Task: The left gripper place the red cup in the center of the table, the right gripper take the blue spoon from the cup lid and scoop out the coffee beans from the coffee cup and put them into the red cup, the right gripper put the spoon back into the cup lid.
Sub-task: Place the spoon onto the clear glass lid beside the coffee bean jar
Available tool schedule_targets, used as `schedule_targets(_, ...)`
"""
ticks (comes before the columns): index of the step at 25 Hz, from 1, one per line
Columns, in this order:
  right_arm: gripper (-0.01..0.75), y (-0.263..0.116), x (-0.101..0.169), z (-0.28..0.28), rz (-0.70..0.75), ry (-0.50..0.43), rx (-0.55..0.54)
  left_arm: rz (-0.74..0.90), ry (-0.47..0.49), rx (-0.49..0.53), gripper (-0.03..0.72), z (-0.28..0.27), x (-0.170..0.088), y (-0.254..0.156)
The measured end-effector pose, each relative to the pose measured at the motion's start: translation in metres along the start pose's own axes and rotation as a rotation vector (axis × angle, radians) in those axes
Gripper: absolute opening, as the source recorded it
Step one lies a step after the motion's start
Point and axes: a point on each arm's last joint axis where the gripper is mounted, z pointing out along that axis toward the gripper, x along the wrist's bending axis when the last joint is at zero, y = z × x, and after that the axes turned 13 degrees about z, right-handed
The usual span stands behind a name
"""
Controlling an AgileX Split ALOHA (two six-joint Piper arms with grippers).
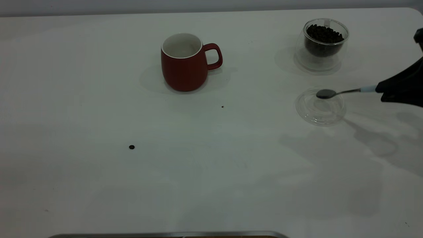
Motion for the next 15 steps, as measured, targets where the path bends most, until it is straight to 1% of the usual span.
schedule_targets(11, 0.114, 0.010, -0.009, 0.018, -0.004, 0.047, 0.049, 0.000, 0.000, 0.000, 0.587, 0.000, 0.000, 0.000)
schedule_targets(15, 0.114, 0.015, -0.013, 0.027, -0.006, 0.051, 0.063, 0.000, 0.000, 0.000, 0.587, 0.000, 0.000, 0.000)
